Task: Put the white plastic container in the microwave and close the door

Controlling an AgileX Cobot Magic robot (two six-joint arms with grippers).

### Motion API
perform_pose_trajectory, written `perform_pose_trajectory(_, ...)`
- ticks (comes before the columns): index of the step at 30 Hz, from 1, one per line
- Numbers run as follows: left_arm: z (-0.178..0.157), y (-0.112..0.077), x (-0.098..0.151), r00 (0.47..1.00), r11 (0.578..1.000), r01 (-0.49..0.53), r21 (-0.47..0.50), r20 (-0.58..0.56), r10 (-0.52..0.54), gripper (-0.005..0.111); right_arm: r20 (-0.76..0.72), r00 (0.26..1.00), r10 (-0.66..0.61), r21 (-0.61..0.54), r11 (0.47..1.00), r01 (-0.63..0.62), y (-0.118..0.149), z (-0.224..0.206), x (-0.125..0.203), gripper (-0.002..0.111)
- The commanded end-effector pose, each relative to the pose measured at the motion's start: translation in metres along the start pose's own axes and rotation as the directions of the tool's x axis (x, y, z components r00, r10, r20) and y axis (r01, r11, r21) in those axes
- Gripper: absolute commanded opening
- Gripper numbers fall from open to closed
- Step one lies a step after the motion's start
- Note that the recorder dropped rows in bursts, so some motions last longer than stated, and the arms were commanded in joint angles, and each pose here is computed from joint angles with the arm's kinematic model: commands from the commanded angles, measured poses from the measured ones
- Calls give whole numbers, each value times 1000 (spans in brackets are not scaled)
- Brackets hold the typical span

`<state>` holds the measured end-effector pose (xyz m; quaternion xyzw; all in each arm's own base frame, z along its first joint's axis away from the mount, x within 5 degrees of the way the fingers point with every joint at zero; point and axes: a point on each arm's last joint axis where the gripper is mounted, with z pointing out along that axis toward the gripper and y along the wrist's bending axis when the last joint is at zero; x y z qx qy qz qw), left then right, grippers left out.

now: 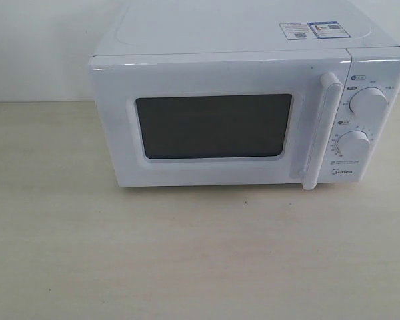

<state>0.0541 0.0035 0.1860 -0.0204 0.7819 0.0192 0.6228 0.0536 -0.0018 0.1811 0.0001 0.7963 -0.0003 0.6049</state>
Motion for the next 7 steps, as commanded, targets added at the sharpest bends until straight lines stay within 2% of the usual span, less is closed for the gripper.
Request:
perform_pose_trajectory(1,0,0,1,1000,1000,-10,-4,1,10,4,6,1000,5,2,1000,-5,0,0,0,0)
perform_pose_trajectory(7,0,0,1,1000,1000,-10,-4,1,10,4,6,1000,7,2,1000,-7,0,0,0,0)
